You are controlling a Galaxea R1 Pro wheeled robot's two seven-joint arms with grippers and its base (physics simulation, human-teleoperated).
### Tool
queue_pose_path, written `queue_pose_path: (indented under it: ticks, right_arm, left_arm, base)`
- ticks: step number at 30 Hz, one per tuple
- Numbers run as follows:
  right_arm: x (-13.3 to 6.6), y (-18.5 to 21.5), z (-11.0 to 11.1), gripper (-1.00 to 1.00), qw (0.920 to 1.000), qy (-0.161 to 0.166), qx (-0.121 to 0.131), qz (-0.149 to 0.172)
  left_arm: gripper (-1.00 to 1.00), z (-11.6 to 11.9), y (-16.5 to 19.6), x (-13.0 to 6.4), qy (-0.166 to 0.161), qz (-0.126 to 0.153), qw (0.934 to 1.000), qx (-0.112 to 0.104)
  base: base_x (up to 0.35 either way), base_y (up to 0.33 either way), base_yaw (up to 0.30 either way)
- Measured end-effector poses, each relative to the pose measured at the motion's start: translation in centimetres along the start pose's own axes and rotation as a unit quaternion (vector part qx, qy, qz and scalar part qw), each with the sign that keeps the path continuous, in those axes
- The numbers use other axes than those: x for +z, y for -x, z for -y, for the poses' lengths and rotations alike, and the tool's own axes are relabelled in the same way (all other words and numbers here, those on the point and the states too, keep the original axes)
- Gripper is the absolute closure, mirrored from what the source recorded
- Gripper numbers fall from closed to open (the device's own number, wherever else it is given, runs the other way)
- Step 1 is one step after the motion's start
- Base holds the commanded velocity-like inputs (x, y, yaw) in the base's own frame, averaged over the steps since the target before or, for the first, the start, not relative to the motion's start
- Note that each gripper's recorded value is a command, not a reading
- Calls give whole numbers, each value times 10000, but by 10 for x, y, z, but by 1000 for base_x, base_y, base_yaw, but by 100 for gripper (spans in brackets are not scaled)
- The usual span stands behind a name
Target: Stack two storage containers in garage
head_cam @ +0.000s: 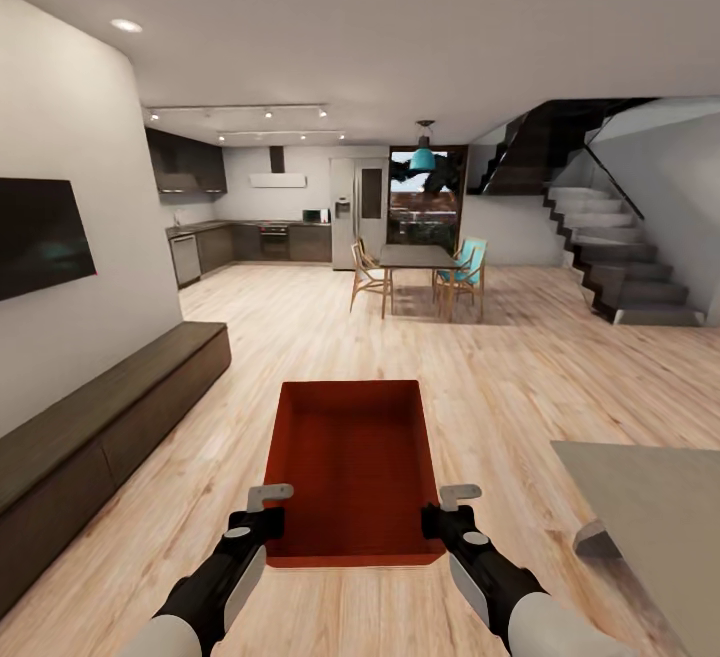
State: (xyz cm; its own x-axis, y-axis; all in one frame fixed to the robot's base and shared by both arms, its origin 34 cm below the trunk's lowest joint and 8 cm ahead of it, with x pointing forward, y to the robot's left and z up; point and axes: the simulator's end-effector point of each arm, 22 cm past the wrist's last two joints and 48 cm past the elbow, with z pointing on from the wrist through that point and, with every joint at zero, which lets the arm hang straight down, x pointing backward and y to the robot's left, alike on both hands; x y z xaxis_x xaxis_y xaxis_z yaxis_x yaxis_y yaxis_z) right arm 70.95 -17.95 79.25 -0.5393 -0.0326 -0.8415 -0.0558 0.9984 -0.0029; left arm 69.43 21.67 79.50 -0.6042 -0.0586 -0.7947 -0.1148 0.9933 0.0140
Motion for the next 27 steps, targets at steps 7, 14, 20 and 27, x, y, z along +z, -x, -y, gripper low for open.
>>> queue_pose_path:
  ticks: [7, 14, 20, 27]
  right_arm:
    - [0, 0, 0, 100, 10000, 0, 0, 0]
    - [0, 0, 0, 100, 10000, 0, 0, 0]
    - [0, 0, 0, 100, 10000, 0, 0, -6]
    - [0, -1, 0, 100, 10000, 0, 5, -10]
  left_arm:
    - [100, 0, 0, 0, 0, 0, 10000, -1]
    - [100, 0, 0, 0, 0, 0, 10000, -1]
    - [100, 0, 0, 0, 0, -6, 10000, 0]
    - [100, 0, 0, 0, 0, -9, 10000, 3]
  base:
    - [322, 0, 0]
    - [322, 0, 0]
    - [322, 0, 0]
    - [322, 0, 0]
